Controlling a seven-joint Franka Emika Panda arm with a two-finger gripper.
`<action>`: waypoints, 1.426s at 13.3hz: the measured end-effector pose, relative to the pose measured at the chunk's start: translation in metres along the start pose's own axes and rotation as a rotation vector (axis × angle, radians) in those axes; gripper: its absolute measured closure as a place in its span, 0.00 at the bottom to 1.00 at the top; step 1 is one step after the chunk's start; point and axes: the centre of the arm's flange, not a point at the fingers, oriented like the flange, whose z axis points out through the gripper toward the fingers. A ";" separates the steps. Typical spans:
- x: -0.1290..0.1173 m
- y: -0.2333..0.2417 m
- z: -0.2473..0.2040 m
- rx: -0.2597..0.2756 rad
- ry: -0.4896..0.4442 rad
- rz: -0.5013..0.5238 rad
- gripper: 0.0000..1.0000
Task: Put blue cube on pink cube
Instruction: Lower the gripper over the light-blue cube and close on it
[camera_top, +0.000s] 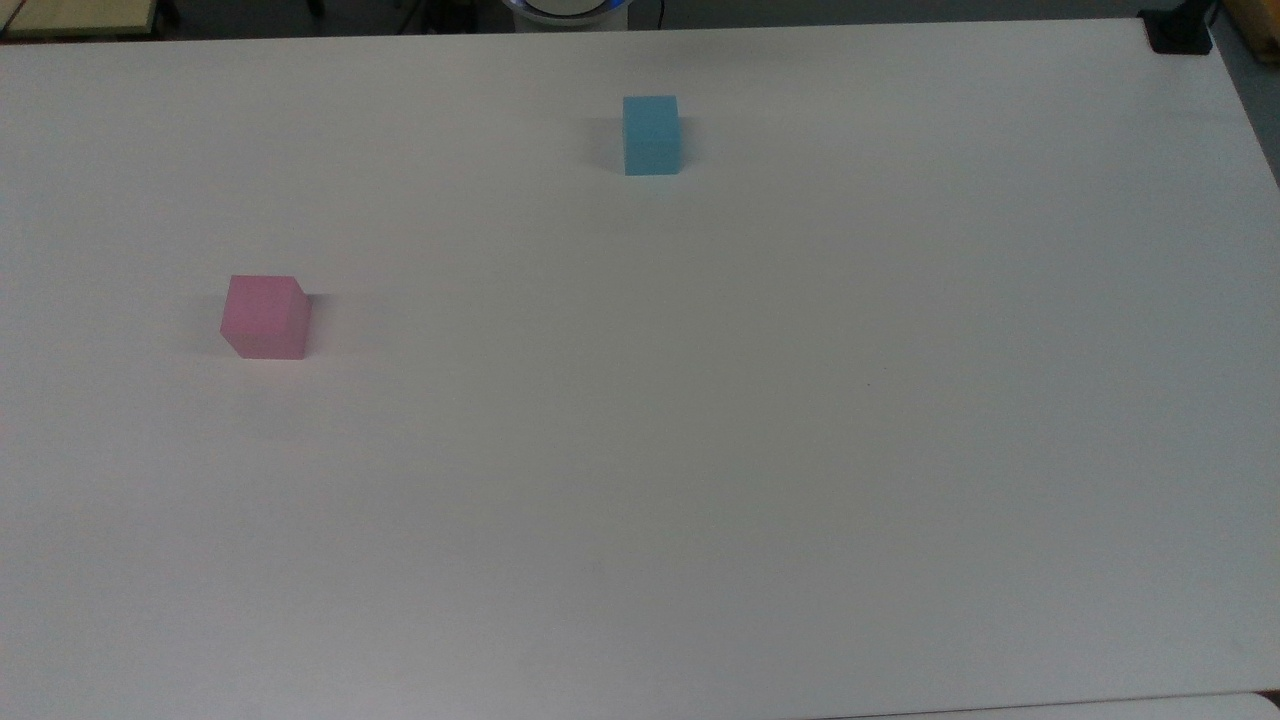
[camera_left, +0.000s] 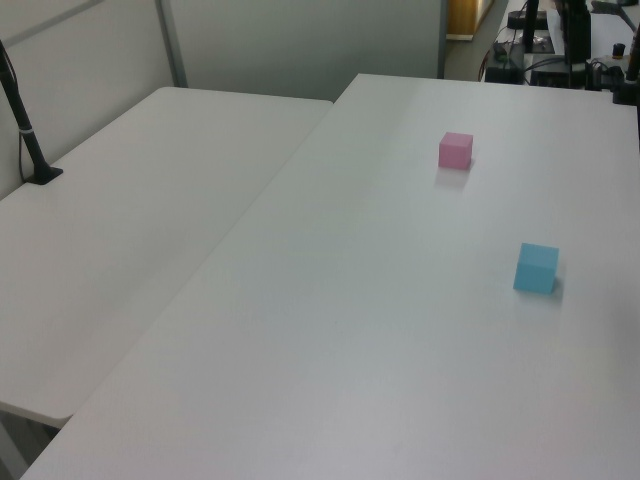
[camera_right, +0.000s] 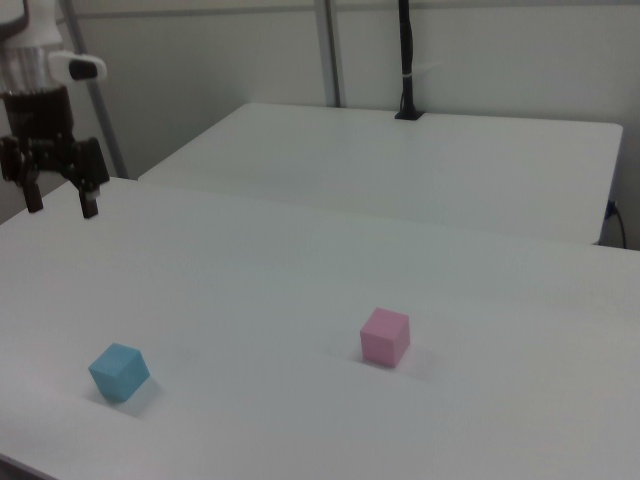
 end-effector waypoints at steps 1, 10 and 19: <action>0.005 0.000 0.023 0.001 -0.033 0.000 0.00; 0.044 -0.024 0.208 -0.005 0.026 0.057 0.00; 0.069 -0.045 0.282 -0.029 -0.015 0.102 0.00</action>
